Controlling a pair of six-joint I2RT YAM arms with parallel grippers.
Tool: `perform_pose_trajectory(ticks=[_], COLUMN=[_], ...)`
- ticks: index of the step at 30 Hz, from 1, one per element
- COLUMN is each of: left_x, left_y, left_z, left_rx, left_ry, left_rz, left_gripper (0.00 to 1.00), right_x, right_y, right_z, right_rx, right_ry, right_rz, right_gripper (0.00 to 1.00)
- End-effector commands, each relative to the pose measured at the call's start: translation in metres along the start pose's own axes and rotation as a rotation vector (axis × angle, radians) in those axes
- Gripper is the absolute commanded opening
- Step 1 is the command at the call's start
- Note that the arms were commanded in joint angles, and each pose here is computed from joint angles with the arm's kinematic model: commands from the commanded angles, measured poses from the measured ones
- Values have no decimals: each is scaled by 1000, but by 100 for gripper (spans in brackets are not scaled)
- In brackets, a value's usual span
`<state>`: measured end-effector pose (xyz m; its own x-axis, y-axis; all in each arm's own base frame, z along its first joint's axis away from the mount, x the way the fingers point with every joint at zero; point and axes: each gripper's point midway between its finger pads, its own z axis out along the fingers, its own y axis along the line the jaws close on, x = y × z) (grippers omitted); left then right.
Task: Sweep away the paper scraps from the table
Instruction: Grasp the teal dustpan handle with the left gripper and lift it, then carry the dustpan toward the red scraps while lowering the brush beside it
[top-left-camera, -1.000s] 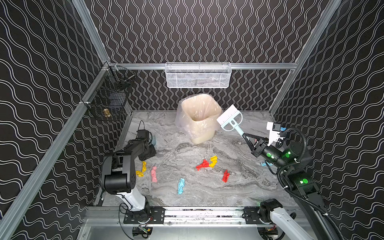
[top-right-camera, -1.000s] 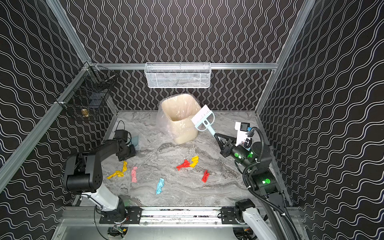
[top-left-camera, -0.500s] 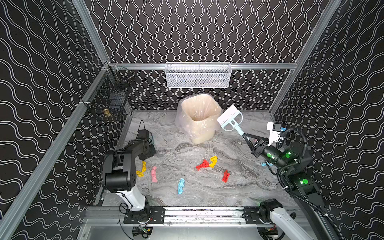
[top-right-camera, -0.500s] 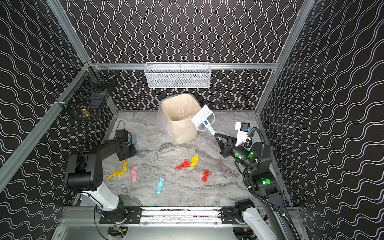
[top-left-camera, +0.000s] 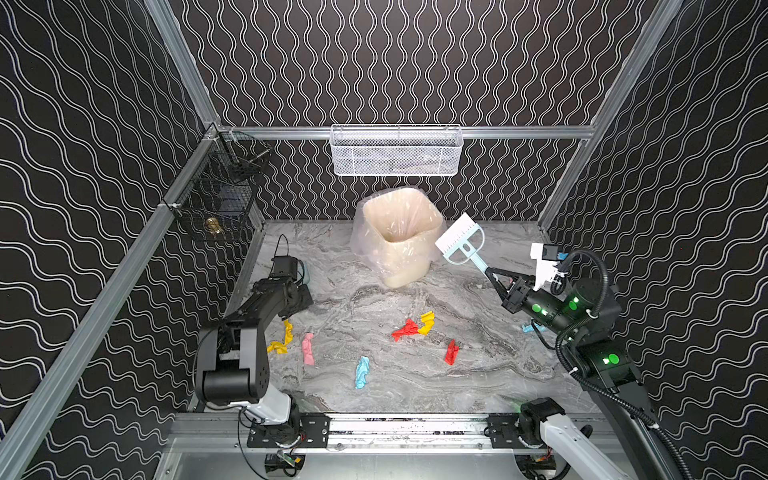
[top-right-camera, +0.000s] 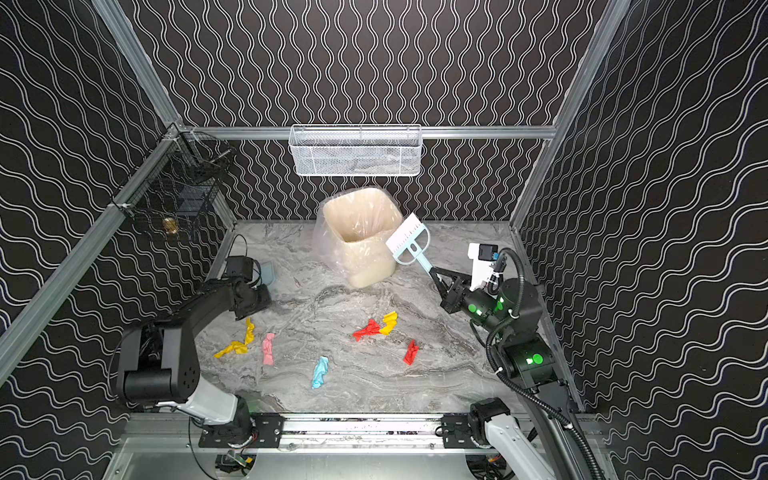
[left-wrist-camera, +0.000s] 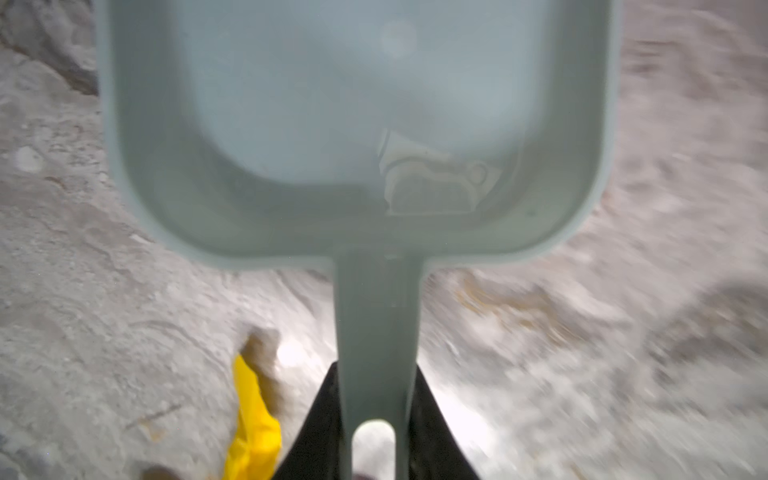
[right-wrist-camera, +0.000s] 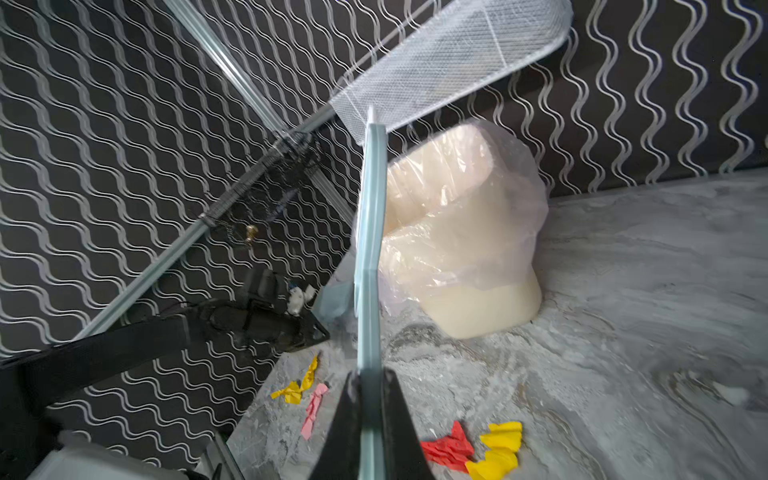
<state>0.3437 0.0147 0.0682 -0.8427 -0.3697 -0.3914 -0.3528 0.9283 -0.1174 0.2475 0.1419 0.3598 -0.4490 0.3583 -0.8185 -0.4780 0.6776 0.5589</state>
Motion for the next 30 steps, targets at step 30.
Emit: perform_pose_trajectory(ticks=[30], left_x=[232], left_y=[-132], left_z=[-133], left_rx=[154], left_ry=[258], left_rz=[903], left_gripper=[0], right_x=[104], right_y=[-100], right_z=[-56], right_rx=[688], right_ry=[622], right_rz=[43], right_gripper=[0])
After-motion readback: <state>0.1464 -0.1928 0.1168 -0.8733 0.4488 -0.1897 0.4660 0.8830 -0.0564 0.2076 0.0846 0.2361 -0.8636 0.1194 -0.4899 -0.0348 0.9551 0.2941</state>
